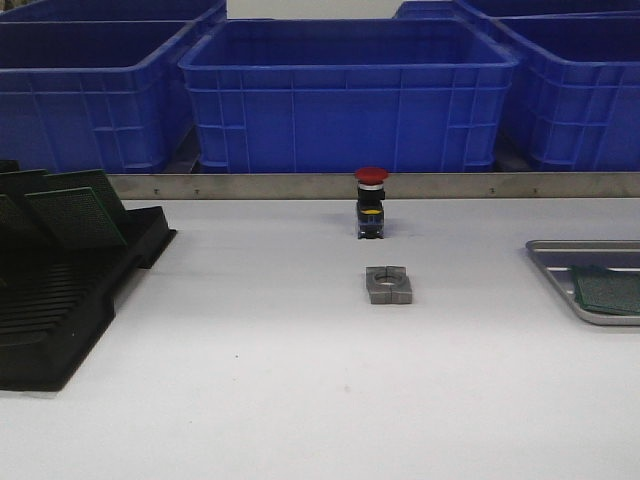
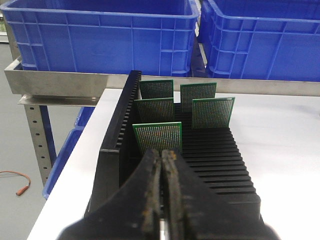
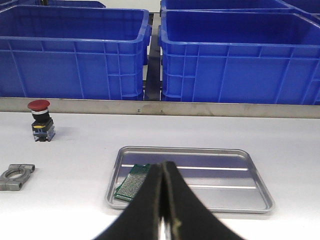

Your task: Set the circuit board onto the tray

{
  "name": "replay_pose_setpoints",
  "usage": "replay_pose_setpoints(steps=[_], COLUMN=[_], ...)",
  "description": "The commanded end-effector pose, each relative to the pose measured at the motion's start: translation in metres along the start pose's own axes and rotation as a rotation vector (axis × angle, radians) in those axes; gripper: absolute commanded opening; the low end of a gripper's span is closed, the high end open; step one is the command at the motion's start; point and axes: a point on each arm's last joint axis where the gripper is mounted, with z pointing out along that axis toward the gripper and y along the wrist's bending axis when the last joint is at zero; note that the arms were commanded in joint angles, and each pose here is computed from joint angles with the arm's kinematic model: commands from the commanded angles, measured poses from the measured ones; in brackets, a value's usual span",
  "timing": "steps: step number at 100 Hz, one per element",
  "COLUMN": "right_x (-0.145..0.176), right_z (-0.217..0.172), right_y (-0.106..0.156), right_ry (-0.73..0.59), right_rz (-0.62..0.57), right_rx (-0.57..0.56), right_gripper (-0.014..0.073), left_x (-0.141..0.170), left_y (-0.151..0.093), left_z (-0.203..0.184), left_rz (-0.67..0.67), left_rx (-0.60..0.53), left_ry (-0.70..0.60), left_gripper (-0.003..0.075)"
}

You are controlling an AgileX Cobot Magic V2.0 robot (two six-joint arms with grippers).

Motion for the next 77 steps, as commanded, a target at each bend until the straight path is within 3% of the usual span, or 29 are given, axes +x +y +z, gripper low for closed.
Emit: replay_pose_setpoints(steps=[1,77], right_x=[-0.0136,-0.0148], right_z=[-0.0035,-0.0037], right_y=[0.0001,0.0001], right_ry=[-0.131,-0.145], right_rz=[-0.01,-0.01], right_rx=[-0.001,-0.001], right_gripper=[-0.0061,-0.0061], left_x=[0.0074,0.0074], left_y=[-0.0003,-0.0003], left_z=[0.001,0.001], left_rz=[-0.012,-0.012], left_rx=[0.015,0.015], left_ry=[-0.061,-0.061], left_gripper=[-0.002,-0.002])
